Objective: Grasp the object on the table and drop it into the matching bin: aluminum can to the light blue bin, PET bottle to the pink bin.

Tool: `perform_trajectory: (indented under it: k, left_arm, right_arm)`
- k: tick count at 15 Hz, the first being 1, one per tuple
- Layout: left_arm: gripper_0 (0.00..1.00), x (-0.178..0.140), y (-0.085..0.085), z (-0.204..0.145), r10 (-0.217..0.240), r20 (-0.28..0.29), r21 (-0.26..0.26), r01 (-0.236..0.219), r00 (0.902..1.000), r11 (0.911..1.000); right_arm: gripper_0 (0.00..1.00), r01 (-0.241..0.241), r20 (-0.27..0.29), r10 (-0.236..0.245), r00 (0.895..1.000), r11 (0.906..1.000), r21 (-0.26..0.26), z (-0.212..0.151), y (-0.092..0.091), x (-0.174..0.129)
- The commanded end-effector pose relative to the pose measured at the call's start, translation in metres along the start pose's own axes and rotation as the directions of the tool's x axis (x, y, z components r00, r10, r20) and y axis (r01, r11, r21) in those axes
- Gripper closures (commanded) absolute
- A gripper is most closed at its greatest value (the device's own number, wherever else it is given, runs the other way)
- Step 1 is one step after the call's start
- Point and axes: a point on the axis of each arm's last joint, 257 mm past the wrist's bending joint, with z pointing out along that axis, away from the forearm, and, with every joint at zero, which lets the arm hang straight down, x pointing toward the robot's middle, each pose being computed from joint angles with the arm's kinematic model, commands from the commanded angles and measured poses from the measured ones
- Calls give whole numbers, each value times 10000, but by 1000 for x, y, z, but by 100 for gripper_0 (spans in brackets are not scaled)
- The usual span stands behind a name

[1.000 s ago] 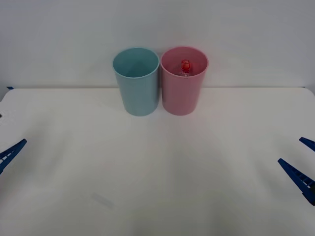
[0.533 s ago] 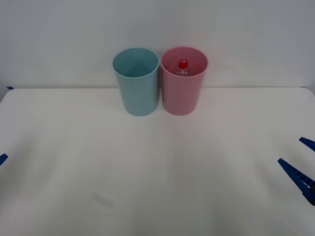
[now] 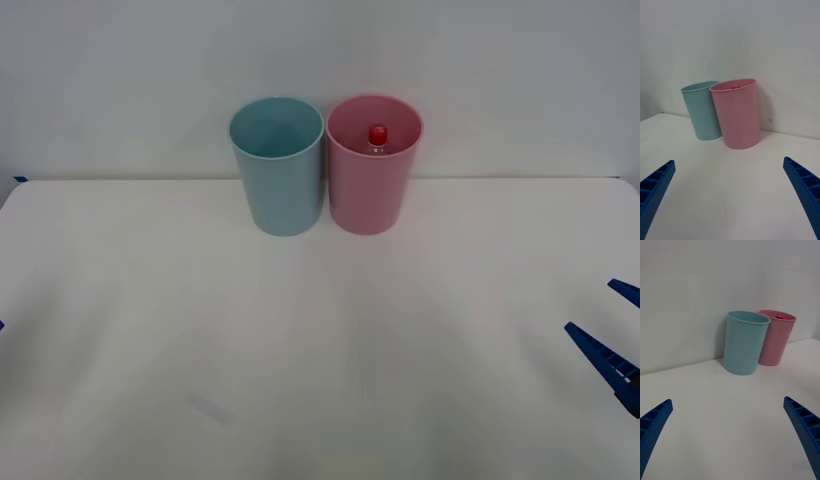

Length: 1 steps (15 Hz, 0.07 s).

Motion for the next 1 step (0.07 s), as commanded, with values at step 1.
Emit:
perform_trajectory:
  k: [1]
  left_arm:
    - [0, 0, 0, 0, -4, -1, -6, 4, 10000, 10000]
  right_arm:
    - [0, 0, 0, 0, 10000, 10000, 0, 0, 0, 0]
